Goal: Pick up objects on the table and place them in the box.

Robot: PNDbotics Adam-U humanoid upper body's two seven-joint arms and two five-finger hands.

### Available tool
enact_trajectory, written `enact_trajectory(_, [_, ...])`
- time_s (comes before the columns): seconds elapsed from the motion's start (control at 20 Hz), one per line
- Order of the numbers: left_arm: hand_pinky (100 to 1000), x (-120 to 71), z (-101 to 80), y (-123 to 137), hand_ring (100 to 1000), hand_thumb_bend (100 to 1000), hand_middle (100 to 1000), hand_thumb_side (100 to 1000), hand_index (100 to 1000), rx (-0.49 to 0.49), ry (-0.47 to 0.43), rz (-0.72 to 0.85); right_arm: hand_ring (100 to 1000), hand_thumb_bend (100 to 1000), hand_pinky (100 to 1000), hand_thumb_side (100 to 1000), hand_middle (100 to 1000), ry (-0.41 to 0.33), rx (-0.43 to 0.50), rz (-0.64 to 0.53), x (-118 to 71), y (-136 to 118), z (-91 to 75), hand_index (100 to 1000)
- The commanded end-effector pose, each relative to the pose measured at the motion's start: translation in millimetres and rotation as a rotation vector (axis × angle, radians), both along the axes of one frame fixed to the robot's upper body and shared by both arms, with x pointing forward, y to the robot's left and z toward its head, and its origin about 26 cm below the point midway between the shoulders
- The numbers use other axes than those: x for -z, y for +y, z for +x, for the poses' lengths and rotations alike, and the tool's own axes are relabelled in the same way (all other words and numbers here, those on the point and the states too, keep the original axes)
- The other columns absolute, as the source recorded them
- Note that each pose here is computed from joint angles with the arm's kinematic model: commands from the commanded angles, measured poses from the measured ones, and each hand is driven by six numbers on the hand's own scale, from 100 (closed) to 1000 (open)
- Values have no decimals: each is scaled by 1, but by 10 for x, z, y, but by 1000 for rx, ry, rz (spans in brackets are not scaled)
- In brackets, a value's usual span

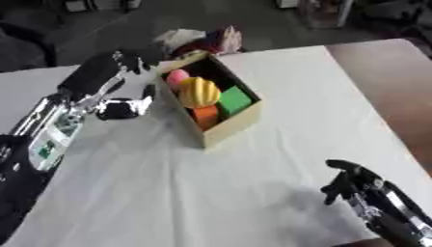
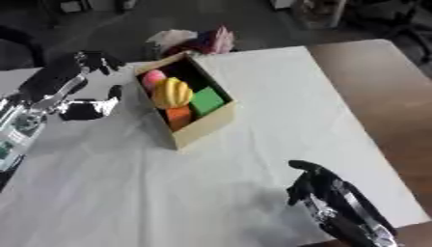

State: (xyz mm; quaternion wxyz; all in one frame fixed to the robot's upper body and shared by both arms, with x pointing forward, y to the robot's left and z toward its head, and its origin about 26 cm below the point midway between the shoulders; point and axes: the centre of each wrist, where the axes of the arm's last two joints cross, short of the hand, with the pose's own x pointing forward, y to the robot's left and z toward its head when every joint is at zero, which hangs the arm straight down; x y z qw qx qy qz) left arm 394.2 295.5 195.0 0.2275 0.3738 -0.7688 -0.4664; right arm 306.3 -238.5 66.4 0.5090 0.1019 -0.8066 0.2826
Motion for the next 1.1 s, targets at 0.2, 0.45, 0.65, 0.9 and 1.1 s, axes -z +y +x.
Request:
enact_trajectory(0.2, [680,115,-310,-116,571,100,592,505,804,43,-93,-308,499,100,715,544,489,-46,48,-12,-111,-107,0,875])
enact_trajectory(0.45, [673,644,-507,-222,549,100,569,616,788,-40,67,-548,497,100,712,535,488,-40,56,-3,-89,-111,-18,877])
enact_trajectory(0.65, [671,969,-736,-420,543,100,563,675,782,-70,210,-711,495,100,710,528,487,-30,49,6,-59,-104,-38,878])
enact_trajectory(0.9, [671,1064,-1063,-559,542,100,561,714,778,-47,326,-816,491,100,706,536,486,-17,50,13,-25,-114,-62,879])
enact_trajectory(1.1, [670,1023,-1131,-583,540,100,559,735,776,-17,387,-875,489,100,704,534,485,-13,53,14,-13,-121,-69,879])
